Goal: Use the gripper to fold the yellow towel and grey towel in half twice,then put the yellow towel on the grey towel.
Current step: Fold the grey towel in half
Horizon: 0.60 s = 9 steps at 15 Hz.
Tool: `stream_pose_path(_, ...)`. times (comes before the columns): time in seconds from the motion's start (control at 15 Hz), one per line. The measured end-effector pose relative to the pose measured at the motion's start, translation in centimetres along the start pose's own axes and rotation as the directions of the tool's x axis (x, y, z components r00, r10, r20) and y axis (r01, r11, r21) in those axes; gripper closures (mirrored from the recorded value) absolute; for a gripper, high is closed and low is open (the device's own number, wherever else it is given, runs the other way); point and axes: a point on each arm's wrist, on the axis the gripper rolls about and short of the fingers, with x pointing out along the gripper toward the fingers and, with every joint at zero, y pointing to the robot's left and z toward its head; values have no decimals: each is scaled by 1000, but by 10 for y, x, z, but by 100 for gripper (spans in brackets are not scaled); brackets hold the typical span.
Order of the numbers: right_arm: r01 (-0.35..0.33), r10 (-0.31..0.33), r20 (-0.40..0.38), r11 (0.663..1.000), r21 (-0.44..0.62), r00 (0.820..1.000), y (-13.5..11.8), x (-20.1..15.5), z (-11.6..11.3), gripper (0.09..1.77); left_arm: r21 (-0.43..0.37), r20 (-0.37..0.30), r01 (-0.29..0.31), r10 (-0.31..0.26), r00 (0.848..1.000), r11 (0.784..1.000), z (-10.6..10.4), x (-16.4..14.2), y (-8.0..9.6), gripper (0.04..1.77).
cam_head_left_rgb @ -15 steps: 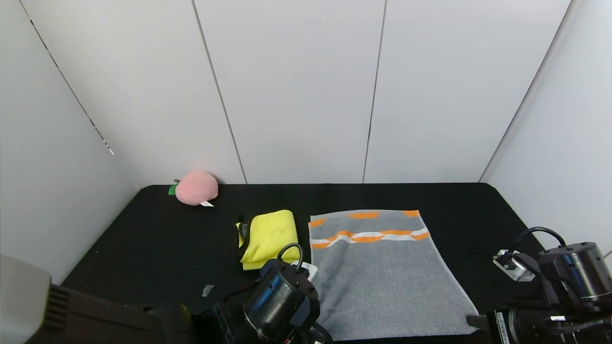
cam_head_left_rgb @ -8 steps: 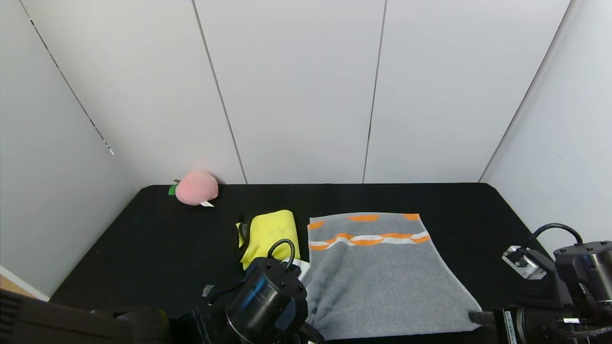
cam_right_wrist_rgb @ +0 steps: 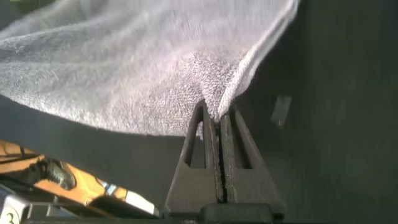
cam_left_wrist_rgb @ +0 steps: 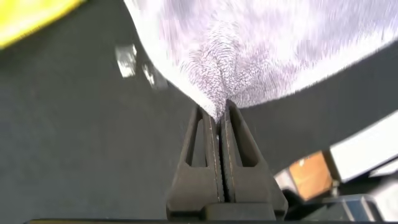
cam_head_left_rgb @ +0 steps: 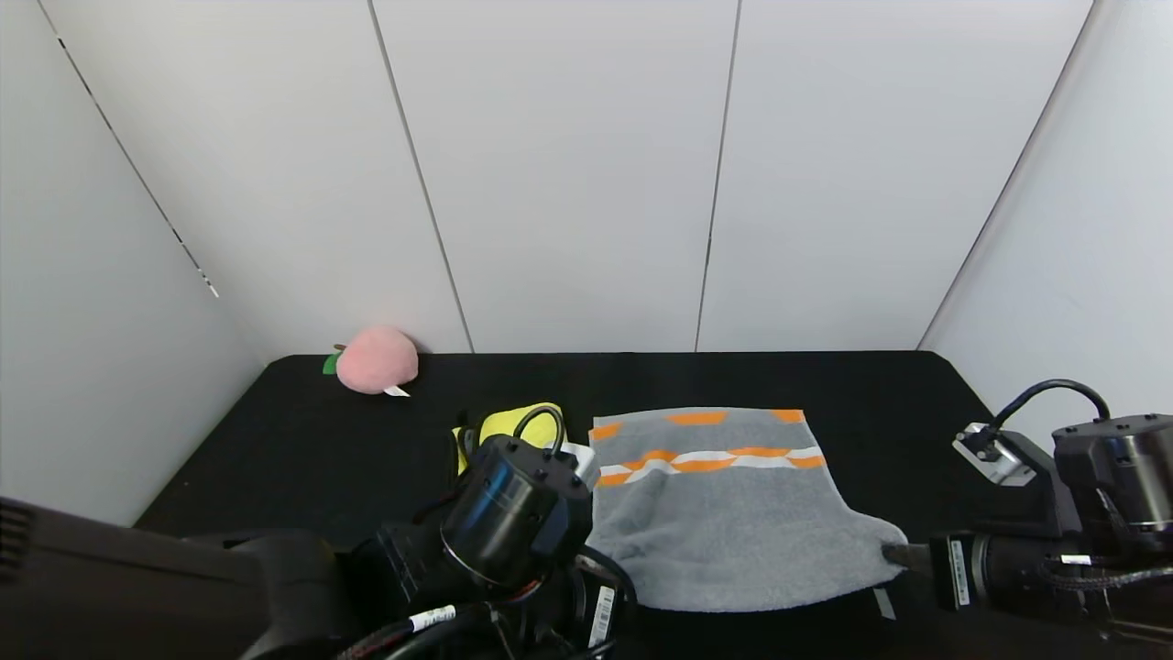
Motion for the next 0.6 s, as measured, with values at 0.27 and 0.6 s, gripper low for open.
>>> stream_pose_path(0.27,-6,6,40,1000,-2,999,2,10,22,172,-13,45,-29,29,999,1000,23,13,9,169)
stream_pose_path(0.6,-8,8,81,1000,-3,997,2,31,51,172,3,77,-64,63,995,998,48,40,18,169)
